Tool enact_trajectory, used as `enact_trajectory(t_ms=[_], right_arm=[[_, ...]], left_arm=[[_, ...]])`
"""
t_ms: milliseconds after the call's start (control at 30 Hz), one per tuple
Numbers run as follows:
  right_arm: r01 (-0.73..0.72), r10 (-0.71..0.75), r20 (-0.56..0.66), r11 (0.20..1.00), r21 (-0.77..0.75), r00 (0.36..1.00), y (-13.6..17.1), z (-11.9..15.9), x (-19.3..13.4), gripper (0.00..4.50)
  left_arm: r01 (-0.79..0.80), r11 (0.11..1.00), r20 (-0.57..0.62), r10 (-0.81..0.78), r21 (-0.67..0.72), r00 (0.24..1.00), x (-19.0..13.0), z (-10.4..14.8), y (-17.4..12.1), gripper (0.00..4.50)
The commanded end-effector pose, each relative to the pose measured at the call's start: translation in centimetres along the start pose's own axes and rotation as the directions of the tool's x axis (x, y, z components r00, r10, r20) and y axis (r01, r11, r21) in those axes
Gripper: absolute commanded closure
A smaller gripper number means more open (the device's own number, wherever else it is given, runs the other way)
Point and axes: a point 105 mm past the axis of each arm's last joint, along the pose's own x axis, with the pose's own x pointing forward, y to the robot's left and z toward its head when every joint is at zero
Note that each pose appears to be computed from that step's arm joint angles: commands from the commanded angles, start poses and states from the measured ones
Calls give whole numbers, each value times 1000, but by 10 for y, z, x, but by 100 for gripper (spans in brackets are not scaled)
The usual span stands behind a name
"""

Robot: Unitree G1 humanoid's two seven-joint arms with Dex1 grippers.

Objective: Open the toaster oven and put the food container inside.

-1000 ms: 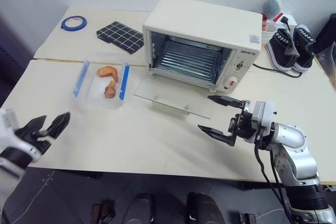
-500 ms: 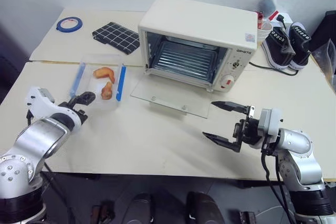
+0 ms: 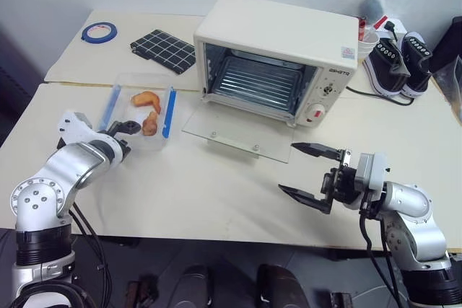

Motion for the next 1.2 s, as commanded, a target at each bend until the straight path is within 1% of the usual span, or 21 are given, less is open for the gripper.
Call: enact_trajectory(t_ms=[33,100,233,333,533,633,700,733,800,833,867,933,1000,1133,1200], right_arm=[[-1,1,33,1000,-25,999,2,11,1,0],[0,1,33,1000,-23,999,2,10,2,0],[3,-3,34,1000,-22,999,2,8,2,0],[8,-7,33,1000,-22,999,2,7,2,0],[16,-16,23,1000,-16,1000,3,5,-1,0],[19,-19,22,1000,-16,1000,4,5,-3,0],[21,-21,19,1000,-15,1000,4,4,-5,0],[22,-22,18,1000,-15,1000,4,4,-6,0],[26,-26,15,1000,-13,1000,4,2,-9,0],[29,-29,13,1000,-11,1000,4,1,-11,0],[31,-31,11,999,-10,999,4,0,-13,0],[35,-35,7,999,-10,999,3,-2,-16,0],[43,-43,2,999,-10,999,2,-2,-17,0],[58,-58,-15,998,-12,998,0,-3,-23,0],[70,-70,-21,997,-11,997,-1,-3,-25,0]], left_arm=[[-15,1000,28,15,24,999,-3,16,2,42],[-20,999,27,19,41,999,-4,20,3,88],[-50,995,48,46,92,998,-5,33,10,214],[-60,993,69,54,98,996,-6,43,14,292],[-101,988,111,88,120,990,-8,52,24,292],[-108,985,122,92,135,988,-10,57,29,350],[-119,982,150,97,145,984,-13,66,32,403],[-119,982,162,95,144,982,-14,69,32,421],[-119,979,204,84,165,975,-18,81,32,435],[-124,975,248,75,185,966,-21,91,32,440],[-120,964,276,52,237,960,-25,100,29,440],[-99,950,318,1,295,948,-34,117,23,440],[-64,938,306,-46,341,951,-37,127,17,440],[-16,906,255,-102,423,962,-36,134,11,440],[30,892,235,-152,451,960,-33,137,1,440]])
